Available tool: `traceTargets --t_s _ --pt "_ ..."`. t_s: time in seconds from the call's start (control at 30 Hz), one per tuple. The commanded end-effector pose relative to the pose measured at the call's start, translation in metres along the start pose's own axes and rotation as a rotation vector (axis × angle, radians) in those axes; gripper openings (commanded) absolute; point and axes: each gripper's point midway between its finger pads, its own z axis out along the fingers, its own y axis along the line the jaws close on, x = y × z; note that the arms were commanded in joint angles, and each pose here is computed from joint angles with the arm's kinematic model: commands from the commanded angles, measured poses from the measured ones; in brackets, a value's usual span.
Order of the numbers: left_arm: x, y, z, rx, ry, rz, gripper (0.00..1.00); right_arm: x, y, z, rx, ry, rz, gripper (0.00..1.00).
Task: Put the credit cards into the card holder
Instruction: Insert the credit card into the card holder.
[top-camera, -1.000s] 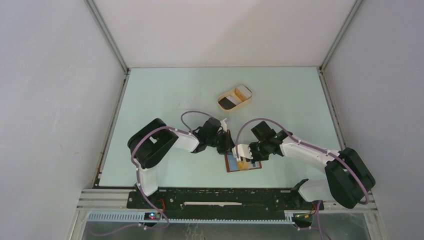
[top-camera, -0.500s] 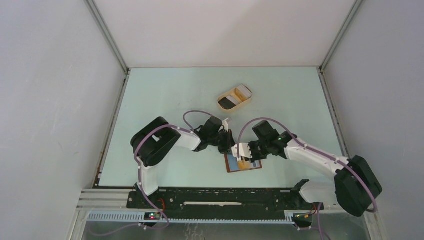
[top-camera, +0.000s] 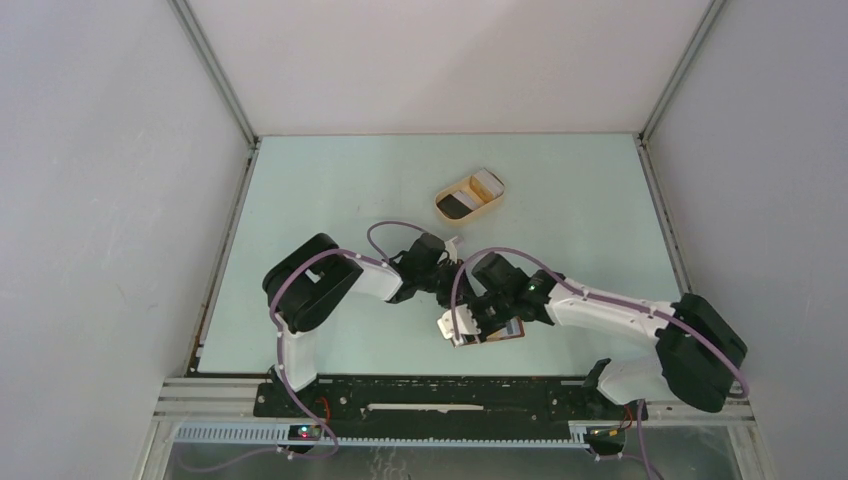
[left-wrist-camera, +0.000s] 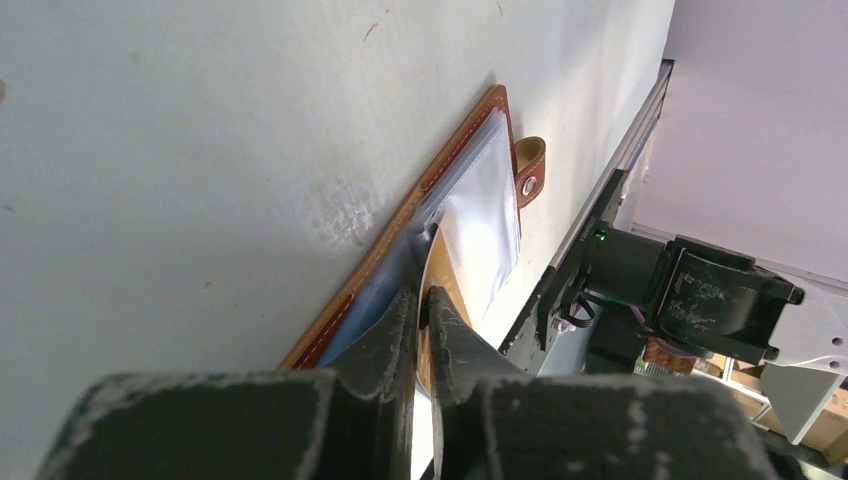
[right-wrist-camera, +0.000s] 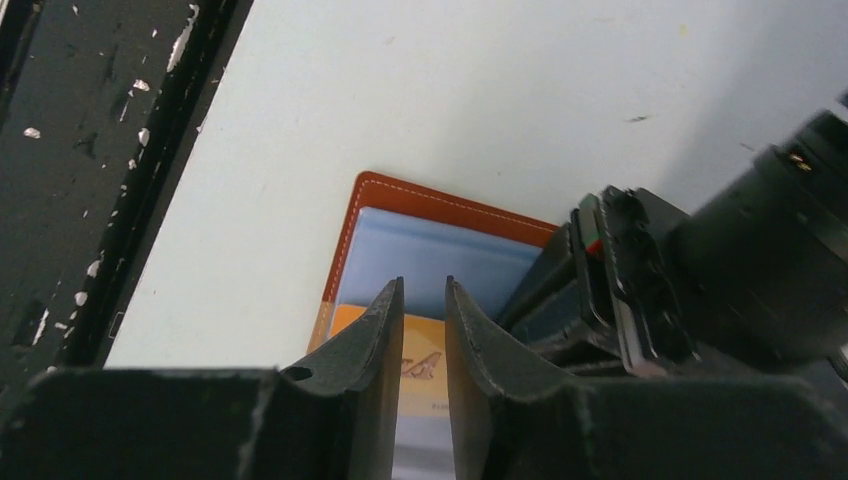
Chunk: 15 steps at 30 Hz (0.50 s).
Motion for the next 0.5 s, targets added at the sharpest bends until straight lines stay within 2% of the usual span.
traceTargets --t_s 0.0,0.3,0.47 --pt "0.017 0.027 0.006 -0.089 0.048 0.005 0.11 -0.003 -0.017 0.010 0.032 0.045 -0.028 0.28" --pt "0.018 0.028 0.007 -0.087 0.055 0.009 0.15 0.021 -0.009 0.024 -0.013 0.158 -0.009 0.18" --pt "0.018 0.028 0.006 -0.088 0.057 0.011 0.22 0.032 -0.006 0.021 -0.020 0.212 -0.005 0.14"
